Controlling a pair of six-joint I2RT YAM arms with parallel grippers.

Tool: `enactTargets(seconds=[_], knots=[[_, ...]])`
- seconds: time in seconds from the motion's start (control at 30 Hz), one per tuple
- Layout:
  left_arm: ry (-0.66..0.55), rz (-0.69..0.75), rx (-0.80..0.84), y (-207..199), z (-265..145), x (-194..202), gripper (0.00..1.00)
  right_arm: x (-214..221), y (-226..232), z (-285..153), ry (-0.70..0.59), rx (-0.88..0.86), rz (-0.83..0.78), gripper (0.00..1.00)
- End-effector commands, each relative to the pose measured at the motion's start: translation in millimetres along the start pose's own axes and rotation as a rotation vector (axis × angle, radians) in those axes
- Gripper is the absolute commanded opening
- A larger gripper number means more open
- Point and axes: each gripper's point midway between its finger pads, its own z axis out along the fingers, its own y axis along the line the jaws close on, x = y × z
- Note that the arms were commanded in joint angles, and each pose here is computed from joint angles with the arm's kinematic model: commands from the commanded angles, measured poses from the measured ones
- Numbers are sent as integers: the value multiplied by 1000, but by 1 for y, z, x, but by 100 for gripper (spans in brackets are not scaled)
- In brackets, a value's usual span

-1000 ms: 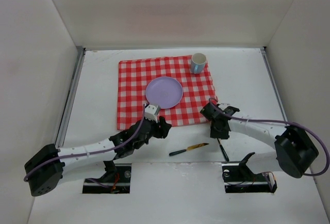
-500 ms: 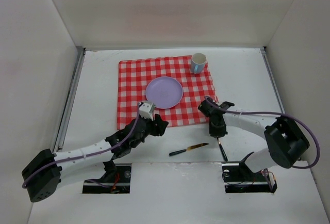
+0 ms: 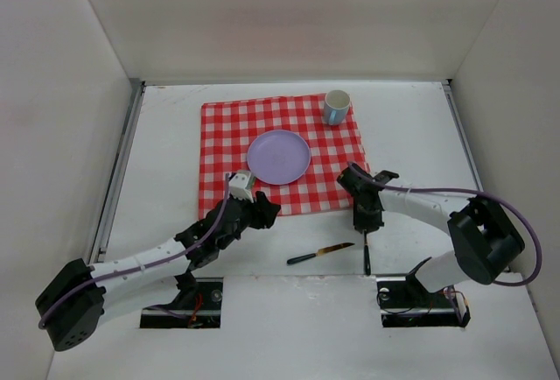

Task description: Set the dinner table for one person

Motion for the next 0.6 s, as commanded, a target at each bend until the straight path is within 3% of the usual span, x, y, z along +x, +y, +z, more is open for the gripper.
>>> enactTargets(seconds=[0.0,0.23,0.57], knots=[[-47,-33,39,-8,-2,-12,47,-14,12,-3,-40,-48,16,24],[-58,-44,24,-2,-2,-15,47,-16,7,-8,-61,-42,27,4],[-92,-68,12,1,-3,-26,46,-49,-14,-69,-262,-44,119,1]])
